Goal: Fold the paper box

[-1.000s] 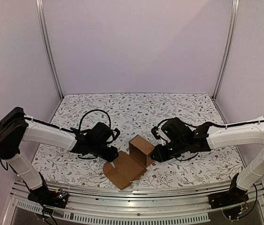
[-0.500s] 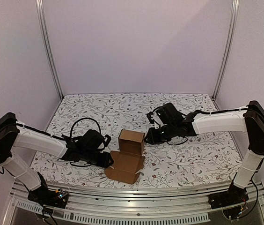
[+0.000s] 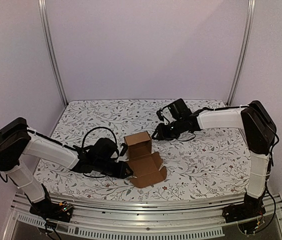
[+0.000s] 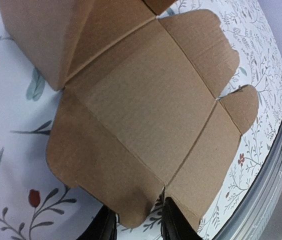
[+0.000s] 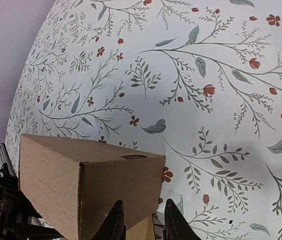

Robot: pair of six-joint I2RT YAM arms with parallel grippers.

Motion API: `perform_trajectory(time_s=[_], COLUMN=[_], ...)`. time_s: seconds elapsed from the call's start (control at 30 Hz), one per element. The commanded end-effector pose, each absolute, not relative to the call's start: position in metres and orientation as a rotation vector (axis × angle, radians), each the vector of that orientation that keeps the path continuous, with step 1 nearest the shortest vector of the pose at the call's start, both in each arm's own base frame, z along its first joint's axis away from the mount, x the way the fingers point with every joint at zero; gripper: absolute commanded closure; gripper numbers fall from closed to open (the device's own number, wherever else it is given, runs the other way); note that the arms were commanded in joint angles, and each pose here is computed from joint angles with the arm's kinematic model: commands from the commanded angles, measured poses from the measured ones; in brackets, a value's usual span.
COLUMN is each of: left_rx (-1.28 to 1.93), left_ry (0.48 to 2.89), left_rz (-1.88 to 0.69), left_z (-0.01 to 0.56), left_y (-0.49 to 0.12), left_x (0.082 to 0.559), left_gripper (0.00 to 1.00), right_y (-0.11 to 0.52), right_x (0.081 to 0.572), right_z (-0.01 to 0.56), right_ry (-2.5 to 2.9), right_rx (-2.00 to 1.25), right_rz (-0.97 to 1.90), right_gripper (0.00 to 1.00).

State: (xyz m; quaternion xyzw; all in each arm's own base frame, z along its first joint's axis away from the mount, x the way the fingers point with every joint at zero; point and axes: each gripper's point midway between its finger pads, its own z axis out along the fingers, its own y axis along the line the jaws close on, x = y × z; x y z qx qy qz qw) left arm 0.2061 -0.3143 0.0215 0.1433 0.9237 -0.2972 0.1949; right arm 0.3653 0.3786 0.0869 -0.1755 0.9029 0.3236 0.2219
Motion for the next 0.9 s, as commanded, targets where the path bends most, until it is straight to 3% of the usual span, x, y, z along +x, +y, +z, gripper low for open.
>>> perform_trajectory(time_s=[0.0,0.1,0.33,0.53,0.87], left_rx=[0.464,0.5,0.672,0.766,0.794], left_ry=[2.503,2.485,2.45,2.434,2.251], left_rz=[-0.989,-1.03,-1.083,-0.975,-0.725], left_z=[0.043,0.048,0.053,0.059,0.123], left_y=[-0.355,-0.368,-0.388,-0.382,-0.354], left_x=[0.209,0.209,0.196,0.199,0.224], left_gripper=[0.69,0.68,0.62,0.59,0.55], right_y=[0.352,0.327,0.281,0.259,0.264], right_x=[0.37,0.366,0.319,0.28,0.267], right_z=[0.08,0.088,0.082,0.063,0.045], right_ry=[2.539,2.535,2.578,2.624,2.648], right_rx=[-0.468,-0.445,-0.403,-0.312,-0.304], right_rz=[0.868,0.795,0.719,0.77,0.873], right_gripper=[0.68,0.6,0.57,0.55,0.54])
